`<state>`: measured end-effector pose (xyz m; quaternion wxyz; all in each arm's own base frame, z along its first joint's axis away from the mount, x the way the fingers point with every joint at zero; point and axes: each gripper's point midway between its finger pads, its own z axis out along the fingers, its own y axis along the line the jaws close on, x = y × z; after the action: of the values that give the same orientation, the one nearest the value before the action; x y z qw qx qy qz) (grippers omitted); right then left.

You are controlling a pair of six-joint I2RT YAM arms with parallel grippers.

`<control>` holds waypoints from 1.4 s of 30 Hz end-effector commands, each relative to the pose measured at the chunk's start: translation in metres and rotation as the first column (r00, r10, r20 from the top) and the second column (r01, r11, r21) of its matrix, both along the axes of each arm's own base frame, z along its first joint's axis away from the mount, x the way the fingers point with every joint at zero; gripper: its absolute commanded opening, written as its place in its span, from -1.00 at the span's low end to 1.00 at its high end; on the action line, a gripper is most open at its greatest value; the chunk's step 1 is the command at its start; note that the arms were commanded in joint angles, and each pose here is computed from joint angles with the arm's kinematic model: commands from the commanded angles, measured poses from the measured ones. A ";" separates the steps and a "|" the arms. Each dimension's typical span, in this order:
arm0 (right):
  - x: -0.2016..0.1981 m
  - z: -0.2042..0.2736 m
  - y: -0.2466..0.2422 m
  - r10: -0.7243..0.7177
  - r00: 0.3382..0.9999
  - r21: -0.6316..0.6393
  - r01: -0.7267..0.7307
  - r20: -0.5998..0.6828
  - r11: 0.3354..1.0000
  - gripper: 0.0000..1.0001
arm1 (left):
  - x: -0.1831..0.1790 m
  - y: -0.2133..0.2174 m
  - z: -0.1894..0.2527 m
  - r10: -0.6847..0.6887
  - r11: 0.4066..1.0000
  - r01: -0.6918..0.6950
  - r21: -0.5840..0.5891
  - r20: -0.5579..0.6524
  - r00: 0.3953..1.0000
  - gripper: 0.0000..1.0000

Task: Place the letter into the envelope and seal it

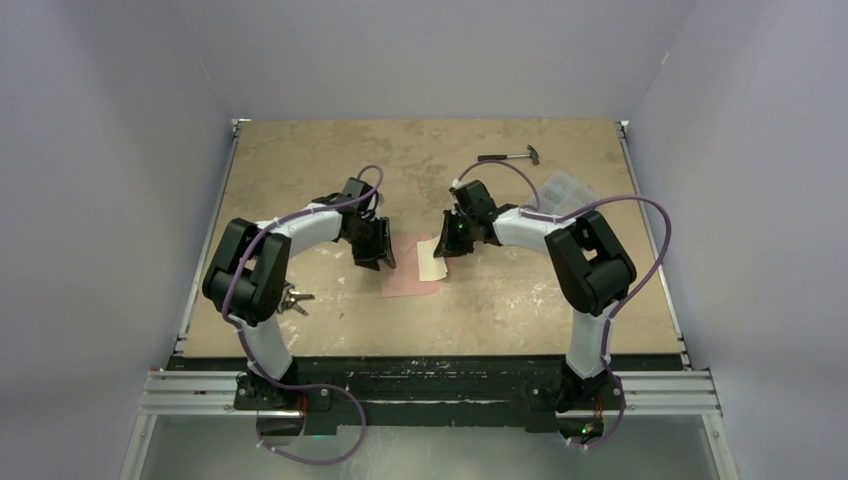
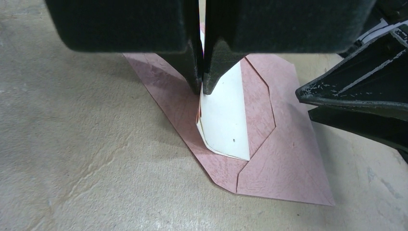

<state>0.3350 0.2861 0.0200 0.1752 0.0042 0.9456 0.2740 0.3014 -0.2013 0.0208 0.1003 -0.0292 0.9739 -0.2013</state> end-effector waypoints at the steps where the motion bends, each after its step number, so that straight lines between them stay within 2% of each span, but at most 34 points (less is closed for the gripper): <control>1: 0.003 0.006 0.003 -0.024 1.000 -0.045 0.025 0.017 0.999 -1.00 | -0.013 0.009 -0.031 0.005 0.998 -0.001 0.055 -0.062 0.998 -0.17; 20: 0.001 0.017 0.040 0.039 0.998 0.079 -0.042 0.040 0.996 -1.00 | -0.011 0.005 -0.029 -0.014 0.999 0.016 0.031 -0.057 0.998 -0.14; 32: 0.005 0.016 0.064 0.124 0.991 0.101 -0.128 0.048 0.987 -0.98 | -0.008 0.006 -0.030 -0.009 0.999 0.011 0.040 -0.047 0.999 -0.14; 34: 0.004 0.019 0.065 0.137 0.989 0.103 -0.142 0.047 0.985 -0.87 | -0.008 0.005 -0.029 -0.005 0.999 0.006 0.034 -0.045 0.999 -0.13; 39: 0.001 0.034 0.046 0.108 0.992 0.030 -0.110 0.059 0.994 -0.36 | -0.003 0.010 -0.021 0.016 0.999 -0.015 0.043 -0.028 0.999 -0.10; 42: 0.004 0.043 0.036 0.090 0.993 -0.010 -0.089 0.077 0.996 -0.14 | -0.001 0.014 -0.018 0.024 0.999 -0.023 0.047 -0.022 0.999 -0.09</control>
<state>0.3326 0.3298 0.0302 0.1652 -0.0380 0.9392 0.2987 0.3026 -0.2078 0.0217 0.0963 -0.0302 0.9698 -0.2220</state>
